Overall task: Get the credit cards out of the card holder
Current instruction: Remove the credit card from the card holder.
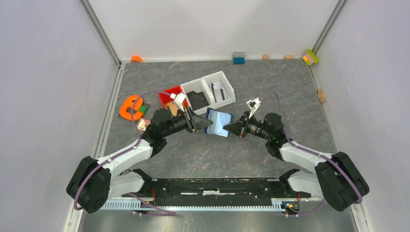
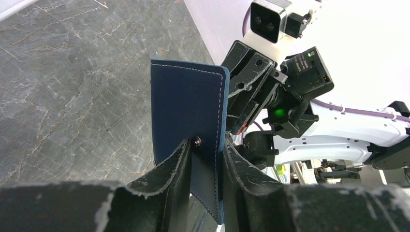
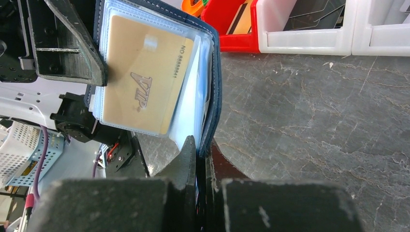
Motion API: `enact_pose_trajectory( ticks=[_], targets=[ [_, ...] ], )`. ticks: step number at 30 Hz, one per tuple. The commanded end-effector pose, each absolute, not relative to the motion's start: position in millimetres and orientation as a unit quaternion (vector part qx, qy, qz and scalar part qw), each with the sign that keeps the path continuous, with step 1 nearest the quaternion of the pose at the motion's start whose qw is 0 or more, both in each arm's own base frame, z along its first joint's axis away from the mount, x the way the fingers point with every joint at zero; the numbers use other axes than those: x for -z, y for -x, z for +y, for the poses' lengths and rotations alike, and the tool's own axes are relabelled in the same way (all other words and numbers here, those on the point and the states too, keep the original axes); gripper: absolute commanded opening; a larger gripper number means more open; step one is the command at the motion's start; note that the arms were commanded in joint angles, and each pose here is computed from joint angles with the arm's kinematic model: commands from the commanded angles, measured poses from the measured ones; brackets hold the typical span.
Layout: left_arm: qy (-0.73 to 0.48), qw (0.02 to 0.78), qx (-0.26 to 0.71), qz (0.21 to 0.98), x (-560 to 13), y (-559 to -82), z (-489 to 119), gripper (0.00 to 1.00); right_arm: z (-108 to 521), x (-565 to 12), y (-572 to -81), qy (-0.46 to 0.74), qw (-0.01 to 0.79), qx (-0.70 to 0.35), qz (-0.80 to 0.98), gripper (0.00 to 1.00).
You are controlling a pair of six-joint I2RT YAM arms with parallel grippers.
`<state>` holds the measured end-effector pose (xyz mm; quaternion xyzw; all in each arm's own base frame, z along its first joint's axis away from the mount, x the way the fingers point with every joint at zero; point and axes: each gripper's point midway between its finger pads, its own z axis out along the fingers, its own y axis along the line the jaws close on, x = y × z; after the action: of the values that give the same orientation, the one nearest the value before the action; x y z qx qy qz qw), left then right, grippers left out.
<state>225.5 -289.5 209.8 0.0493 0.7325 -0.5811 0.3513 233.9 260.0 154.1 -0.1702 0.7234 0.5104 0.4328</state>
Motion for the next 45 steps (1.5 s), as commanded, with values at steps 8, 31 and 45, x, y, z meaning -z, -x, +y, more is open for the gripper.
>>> enact_pose_trajectory(
  ticks=[8,31,45],
  targets=[
    [-0.096,0.364,0.615,0.693,-241.4,-217.4,-300.5,0.28,267.7,-182.2,-232.9,0.198,0.455,-0.535,0.684,0.0],
    [-0.126,0.336,0.639,0.68,-246.5,-203.7,-316.8,0.26,275.0,-186.3,-224.1,0.207,0.435,-0.567,0.668,0.0],
    [-0.083,0.38,0.57,0.724,-228.8,-223.9,-301.0,0.05,269.1,-178.9,-232.5,0.196,0.447,-0.537,0.688,0.06]
  ],
)
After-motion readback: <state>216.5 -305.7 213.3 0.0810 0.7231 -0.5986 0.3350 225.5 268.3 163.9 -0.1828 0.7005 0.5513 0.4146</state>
